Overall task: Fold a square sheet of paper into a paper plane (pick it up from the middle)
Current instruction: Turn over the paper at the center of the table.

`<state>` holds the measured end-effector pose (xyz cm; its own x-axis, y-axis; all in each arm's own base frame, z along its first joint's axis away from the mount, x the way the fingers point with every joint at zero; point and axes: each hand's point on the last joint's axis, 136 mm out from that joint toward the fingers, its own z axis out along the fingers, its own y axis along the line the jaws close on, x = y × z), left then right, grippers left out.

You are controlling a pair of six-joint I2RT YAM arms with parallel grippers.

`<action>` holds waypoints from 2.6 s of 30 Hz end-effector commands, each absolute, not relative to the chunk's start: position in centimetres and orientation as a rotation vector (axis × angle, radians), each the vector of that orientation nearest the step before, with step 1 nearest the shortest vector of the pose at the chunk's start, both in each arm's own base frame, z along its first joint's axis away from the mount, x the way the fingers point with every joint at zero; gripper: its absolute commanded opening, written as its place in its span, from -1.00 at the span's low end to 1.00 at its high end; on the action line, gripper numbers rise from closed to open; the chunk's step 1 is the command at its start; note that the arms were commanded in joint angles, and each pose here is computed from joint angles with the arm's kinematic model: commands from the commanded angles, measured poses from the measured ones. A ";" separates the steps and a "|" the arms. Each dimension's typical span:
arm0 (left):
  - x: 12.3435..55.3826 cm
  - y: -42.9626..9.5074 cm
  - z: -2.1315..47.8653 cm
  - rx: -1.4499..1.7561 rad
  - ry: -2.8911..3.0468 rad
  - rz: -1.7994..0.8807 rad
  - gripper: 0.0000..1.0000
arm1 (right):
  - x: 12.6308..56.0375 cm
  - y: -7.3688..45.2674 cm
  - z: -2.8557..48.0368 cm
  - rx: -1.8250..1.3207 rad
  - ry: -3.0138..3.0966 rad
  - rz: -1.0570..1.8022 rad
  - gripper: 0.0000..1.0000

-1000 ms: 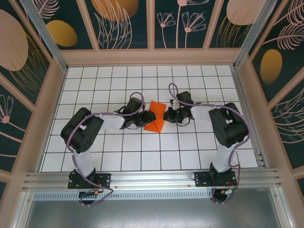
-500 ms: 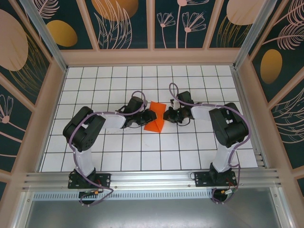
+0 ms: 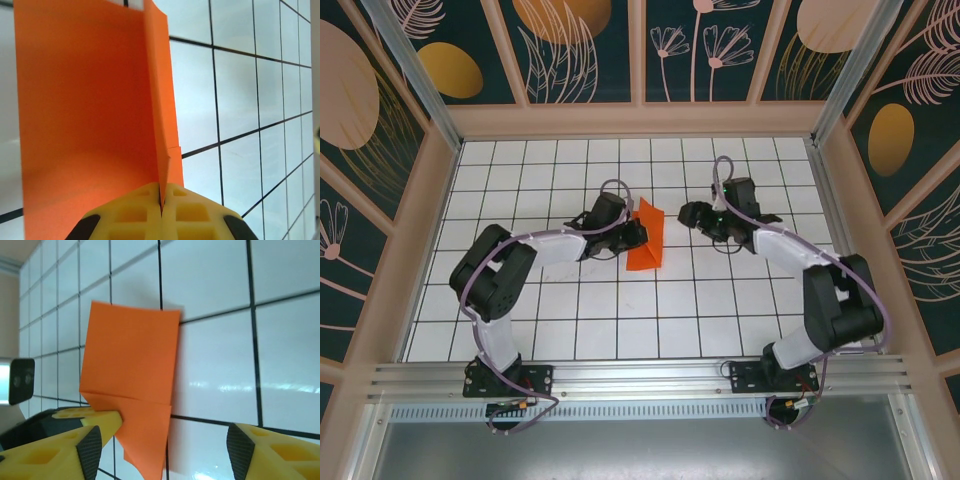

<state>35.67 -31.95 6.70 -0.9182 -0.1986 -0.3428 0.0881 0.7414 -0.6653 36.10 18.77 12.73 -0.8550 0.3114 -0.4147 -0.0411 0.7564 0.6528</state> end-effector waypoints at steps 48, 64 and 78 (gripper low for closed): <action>42.6 -21.9 3.5 0.270 2.470 0.478 -0.73 | 39.4 9.5 15.1 0.837 2.289 0.534 0.88; 41.5 -27.9 7.7 0.251 2.530 -0.043 0.18 | 38.5 10.8 15.7 0.655 2.374 0.561 0.88; 41.7 -25.6 19.8 -0.043 2.294 -0.530 0.87 | 39.3 22.4 15.6 0.243 2.428 0.758 0.65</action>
